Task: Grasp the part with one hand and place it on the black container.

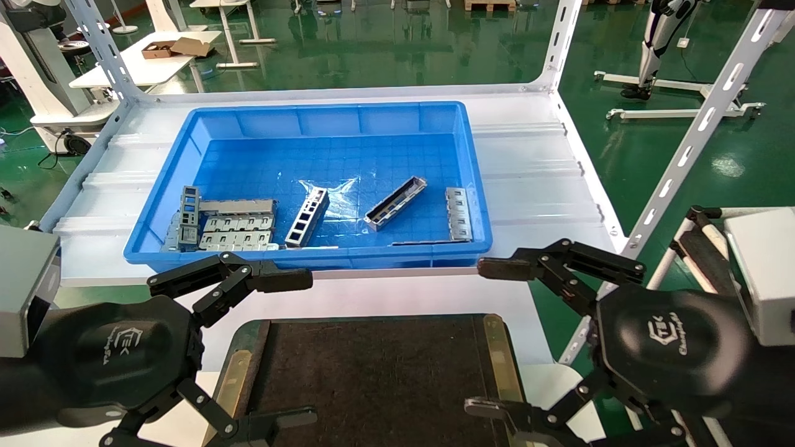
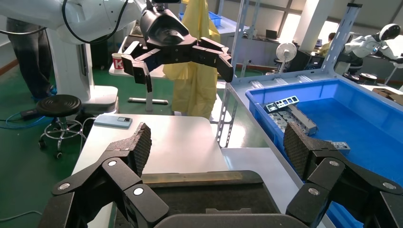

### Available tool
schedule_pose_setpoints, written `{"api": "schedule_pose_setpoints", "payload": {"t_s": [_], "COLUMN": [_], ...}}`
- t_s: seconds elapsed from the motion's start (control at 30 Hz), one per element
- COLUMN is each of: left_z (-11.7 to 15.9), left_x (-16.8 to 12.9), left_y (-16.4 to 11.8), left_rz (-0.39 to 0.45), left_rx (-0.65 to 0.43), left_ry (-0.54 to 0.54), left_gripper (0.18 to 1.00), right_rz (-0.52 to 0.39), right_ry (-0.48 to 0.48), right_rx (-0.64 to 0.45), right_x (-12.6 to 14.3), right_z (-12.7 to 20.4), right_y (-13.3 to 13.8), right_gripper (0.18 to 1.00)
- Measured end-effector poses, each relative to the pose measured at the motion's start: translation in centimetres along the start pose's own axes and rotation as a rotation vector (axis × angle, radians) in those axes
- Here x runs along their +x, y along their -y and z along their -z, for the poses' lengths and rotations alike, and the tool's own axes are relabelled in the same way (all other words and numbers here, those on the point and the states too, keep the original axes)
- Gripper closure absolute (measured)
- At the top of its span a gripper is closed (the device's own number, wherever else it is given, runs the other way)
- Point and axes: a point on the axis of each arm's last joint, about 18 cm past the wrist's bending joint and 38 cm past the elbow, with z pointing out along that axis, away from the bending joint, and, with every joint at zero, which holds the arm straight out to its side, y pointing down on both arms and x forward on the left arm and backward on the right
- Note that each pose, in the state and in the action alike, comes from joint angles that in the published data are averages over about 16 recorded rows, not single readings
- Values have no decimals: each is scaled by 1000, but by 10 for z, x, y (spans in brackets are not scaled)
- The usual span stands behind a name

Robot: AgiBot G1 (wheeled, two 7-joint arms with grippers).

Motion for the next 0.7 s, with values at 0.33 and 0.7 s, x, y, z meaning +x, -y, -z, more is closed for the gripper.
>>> {"api": "schedule_pose_setpoints", "payload": {"t_s": [0.33,0.7], "left_z": [0,0], "left_x": [0,0], "left_y": [0,0], "left_rz": [0,0], "left_rx": [0,0], "left_ry": [0,0], "left_gripper": [184,184], "right_rz": [0,0], "right_ry": [0,0], "right_rx": [0,0], "right_x": [0,0], "right_z": [0,0], "right_y": [0,0], "right_gripper": [178,178]}}
